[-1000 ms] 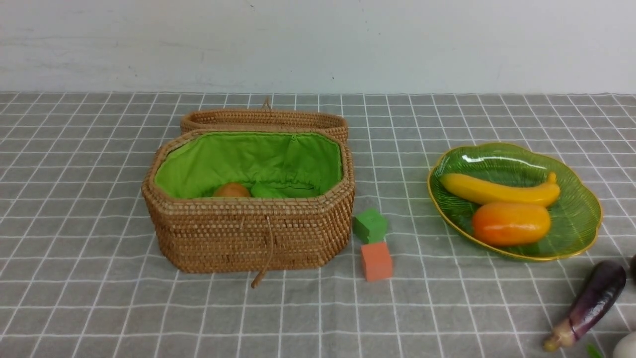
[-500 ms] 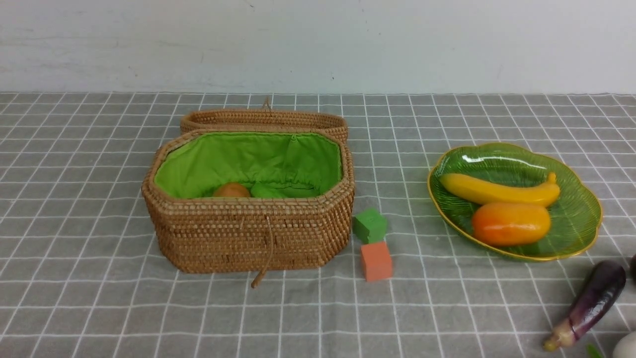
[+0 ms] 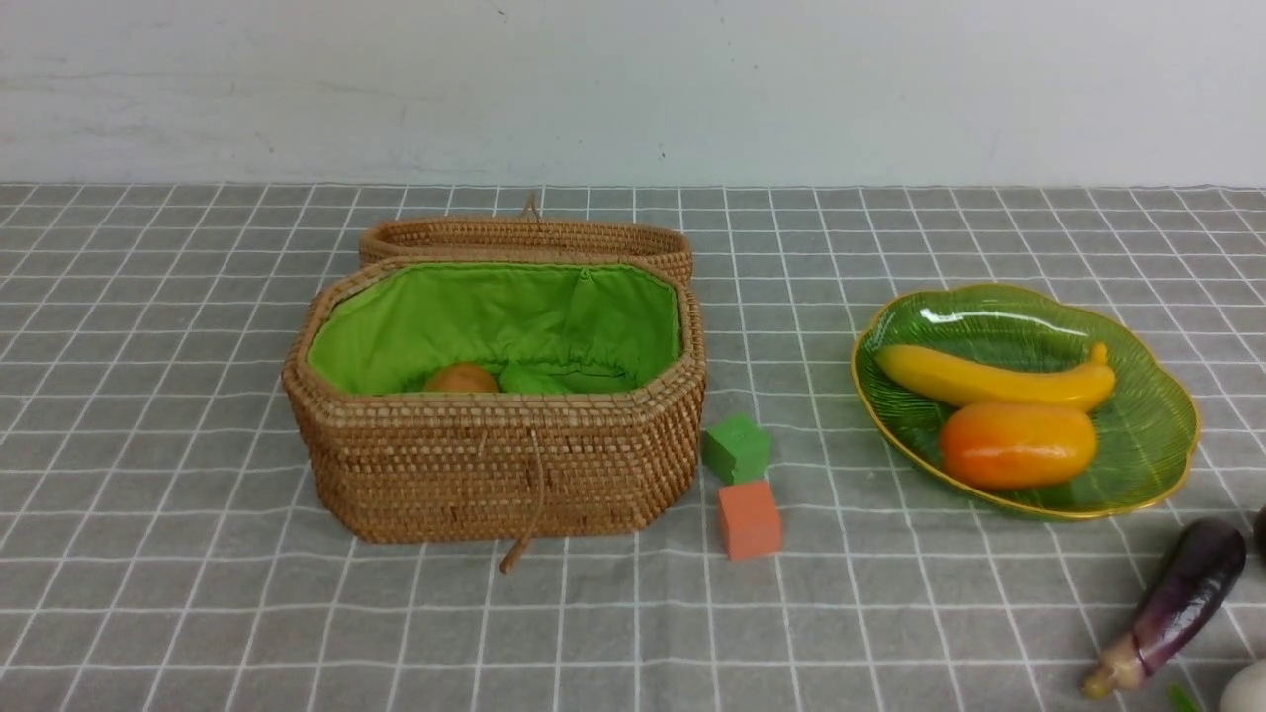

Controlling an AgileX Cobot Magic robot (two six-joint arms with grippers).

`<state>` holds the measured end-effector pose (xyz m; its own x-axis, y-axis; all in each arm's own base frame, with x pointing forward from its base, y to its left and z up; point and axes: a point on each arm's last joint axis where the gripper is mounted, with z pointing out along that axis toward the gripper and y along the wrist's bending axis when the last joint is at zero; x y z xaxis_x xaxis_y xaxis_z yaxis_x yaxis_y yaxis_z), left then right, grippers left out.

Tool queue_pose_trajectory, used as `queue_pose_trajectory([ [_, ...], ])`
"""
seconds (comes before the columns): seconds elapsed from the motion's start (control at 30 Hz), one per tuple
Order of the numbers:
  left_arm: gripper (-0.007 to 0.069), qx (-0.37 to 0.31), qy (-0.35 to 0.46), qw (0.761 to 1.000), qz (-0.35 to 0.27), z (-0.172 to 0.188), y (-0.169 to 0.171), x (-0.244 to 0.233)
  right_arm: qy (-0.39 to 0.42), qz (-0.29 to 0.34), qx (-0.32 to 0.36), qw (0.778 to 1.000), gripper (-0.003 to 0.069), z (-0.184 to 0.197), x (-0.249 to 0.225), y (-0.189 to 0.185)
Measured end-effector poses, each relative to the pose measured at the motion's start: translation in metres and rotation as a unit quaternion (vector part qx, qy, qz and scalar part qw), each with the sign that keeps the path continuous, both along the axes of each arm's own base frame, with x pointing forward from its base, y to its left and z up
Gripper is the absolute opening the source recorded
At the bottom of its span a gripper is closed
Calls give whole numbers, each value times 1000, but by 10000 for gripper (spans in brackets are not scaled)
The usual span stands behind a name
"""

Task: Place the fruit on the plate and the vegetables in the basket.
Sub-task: Take a daikon with your right arm and place it on the basket on the left.

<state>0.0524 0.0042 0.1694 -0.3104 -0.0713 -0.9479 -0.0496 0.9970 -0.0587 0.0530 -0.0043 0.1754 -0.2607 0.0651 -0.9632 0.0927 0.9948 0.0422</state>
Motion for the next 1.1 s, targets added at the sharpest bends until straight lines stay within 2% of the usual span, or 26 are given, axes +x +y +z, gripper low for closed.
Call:
queue_pose_trajectory([
  [0.17,29,0,0,1000,0,0,0,0,-97,-7,58,994,241,15,3,1],
  [0.27,35,0,0,1000,0,0,0,0,-212,-15,140,967,241,35,3,-1],
  [0.3,36,0,0,1000,0,0,0,0,-219,-15,139,966,241,36,2,-1],
  [0.37,39,0,0,1000,0,0,0,0,-308,-16,178,934,241,52,-2,-4],
  [0.5,39,0,0,1000,0,0,0,0,-352,-8,206,913,241,67,-6,-4],
  [0.53,41,0,0,1000,0,0,0,0,-369,0,222,903,241,85,-11,-4],
  [0.67,48,0,0,1000,0,0,0,0,-384,25,252,888,241,142,-28,0],
  [0.77,51,0,0,1000,0,0,0,0,-353,36,263,897,241,198,-39,4],
  [0.8,51,0,0,1000,0,0,0,0,-343,34,264,901,241,197,-36,4],
  [0.9,52,0,0,1000,0,0,0,0,-250,28,244,937,241,232,-29,8],
  [0.97,52,0,0,1000,0,0,0,0,-132,13,201,971,241,228,-7,8],
  [1.03,53,0,0,1000,0,0,0,0,-49,5,151,987,241,217,10,6],
  [1.07,55,0,0,1000,0,0,0,0,19,1,120,993,241,205,21,5],
  [1.1,57,0,0,1000,0,0,0,0,51,-1,99,994,241,198,27,3],
])
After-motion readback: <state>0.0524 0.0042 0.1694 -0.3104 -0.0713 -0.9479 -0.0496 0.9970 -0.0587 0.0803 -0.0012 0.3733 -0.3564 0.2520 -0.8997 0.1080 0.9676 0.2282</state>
